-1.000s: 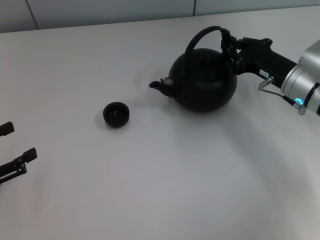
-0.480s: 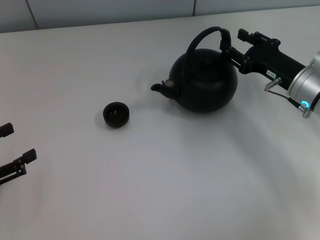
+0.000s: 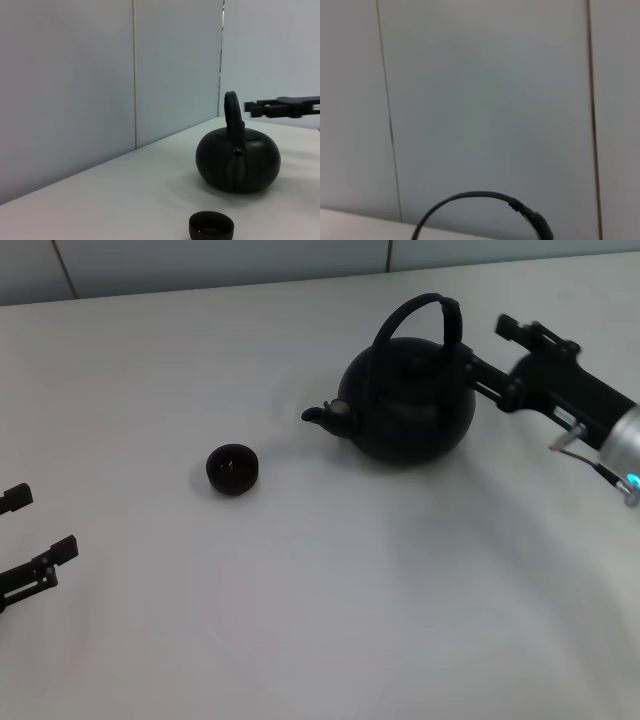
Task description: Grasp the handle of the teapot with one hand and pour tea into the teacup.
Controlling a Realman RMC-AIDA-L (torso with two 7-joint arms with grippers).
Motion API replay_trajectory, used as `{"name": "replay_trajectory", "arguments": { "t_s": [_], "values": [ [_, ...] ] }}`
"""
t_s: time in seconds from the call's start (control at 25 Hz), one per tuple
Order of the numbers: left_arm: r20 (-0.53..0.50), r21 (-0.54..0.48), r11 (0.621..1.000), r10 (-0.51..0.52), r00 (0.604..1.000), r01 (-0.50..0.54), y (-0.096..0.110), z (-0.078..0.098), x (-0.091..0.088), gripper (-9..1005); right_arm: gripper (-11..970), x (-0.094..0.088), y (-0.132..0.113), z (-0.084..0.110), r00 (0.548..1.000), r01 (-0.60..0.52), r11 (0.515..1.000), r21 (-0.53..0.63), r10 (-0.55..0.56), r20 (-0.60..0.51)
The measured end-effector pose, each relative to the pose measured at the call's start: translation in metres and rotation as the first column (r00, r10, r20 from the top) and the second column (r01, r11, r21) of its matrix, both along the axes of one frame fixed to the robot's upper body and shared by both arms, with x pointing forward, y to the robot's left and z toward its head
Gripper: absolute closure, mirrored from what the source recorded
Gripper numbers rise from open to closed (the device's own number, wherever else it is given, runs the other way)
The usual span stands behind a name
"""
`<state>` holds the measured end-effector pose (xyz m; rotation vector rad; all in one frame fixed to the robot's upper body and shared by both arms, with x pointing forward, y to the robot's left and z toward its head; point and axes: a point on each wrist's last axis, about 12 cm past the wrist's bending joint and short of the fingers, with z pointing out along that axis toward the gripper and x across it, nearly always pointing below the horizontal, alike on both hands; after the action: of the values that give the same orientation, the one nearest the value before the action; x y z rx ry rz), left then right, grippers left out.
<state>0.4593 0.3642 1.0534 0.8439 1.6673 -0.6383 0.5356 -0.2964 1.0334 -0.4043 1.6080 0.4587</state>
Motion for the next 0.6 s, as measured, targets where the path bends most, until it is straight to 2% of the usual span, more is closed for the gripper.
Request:
{"name": "replay_trajectory", "arguments": {
  "t_s": [0.16,0.28,0.36,0.48,0.6],
  "values": [
    [0.001,0.004,1.000,-0.006,1.000,0.006,-0.004,0.000,0.004,177,233,-0.033,-0.016,-0.010,0.998,0.059,0.995,0.076,-0.059,0.003],
    [0.003,0.003,1.000,-0.009,1.000,0.009,-0.006,0.000,0.007,177,233,-0.047,-0.021,-0.015,0.996,0.090,0.991,0.101,-0.091,0.002],
    [0.007,0.003,1.000,-0.014,1.000,0.014,-0.007,0.001,0.009,177,233,-0.050,-0.022,-0.015,0.996,0.089,0.991,0.102,-0.090,0.007],
    [0.013,0.010,0.999,-0.033,0.999,0.033,-0.007,0.006,0.016,177,233,-0.049,-0.018,-0.007,0.999,-0.006,0.997,0.079,0.002,0.048],
    [-0.004,0.033,0.996,-0.083,0.997,0.083,-0.007,0.013,0.025,177,233,-0.044,-0.018,0.008,0.980,-0.192,0.981,0.019,0.191,0.054]
  ]
}}
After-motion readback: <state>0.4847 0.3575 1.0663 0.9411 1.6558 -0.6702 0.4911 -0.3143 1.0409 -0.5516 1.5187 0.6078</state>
